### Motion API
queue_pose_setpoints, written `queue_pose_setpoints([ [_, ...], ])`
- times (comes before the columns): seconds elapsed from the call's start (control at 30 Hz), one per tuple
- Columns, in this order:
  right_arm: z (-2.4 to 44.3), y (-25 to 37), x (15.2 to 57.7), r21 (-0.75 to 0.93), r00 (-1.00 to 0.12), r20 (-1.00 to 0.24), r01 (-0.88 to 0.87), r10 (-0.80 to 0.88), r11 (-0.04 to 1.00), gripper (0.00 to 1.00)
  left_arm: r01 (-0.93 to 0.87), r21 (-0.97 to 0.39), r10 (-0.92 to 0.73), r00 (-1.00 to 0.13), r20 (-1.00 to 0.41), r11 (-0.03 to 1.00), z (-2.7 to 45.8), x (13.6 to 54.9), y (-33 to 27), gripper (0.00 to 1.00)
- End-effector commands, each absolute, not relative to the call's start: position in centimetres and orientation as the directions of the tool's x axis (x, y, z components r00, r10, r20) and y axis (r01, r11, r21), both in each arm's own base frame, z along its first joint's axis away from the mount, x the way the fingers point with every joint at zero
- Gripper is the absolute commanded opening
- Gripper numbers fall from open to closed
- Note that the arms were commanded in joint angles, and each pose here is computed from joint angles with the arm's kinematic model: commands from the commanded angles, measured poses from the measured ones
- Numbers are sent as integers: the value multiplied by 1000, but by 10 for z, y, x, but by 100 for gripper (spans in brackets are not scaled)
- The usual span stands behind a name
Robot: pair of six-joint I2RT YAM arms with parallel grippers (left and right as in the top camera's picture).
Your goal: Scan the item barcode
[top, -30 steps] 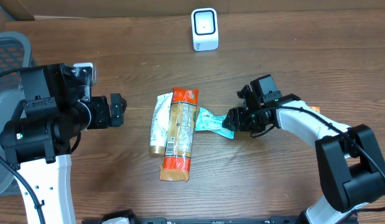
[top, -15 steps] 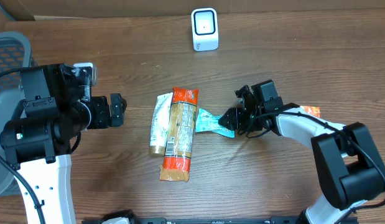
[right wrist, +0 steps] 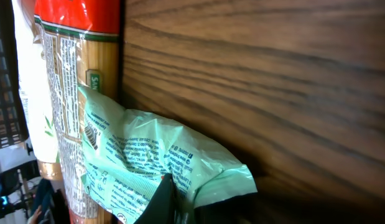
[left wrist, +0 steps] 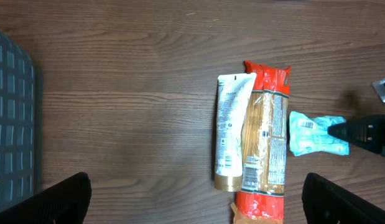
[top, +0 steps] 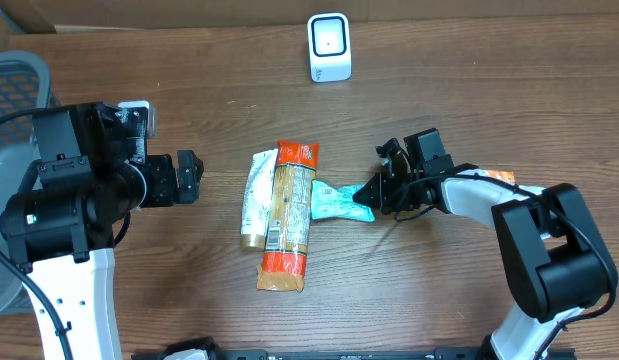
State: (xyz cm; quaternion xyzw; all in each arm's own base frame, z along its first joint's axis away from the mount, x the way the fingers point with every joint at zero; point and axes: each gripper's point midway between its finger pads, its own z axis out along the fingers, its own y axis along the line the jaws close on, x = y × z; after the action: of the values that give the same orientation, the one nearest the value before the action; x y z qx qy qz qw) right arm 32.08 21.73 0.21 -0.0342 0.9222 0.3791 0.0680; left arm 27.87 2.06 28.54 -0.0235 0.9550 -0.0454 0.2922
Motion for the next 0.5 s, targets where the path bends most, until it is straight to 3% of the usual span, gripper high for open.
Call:
queue_pose_setpoints([
  [0.0, 17, 196, 327, 680, -981, -193, -108, 35, 725, 4, -6, -100, -62, -818, -572, 995, 291, 281, 21, 100],
  [0.23, 90, 193, 334, 678, -947, -320, -196, 44, 709, 4, -6, -100, -62, -818, -572, 995, 291, 281, 21, 100],
  [0.47, 135, 178, 324, 599, -947, -322, -209, -6, 773, 4, -6, -100, -62, -818, -572, 995, 291, 281, 21, 99],
])
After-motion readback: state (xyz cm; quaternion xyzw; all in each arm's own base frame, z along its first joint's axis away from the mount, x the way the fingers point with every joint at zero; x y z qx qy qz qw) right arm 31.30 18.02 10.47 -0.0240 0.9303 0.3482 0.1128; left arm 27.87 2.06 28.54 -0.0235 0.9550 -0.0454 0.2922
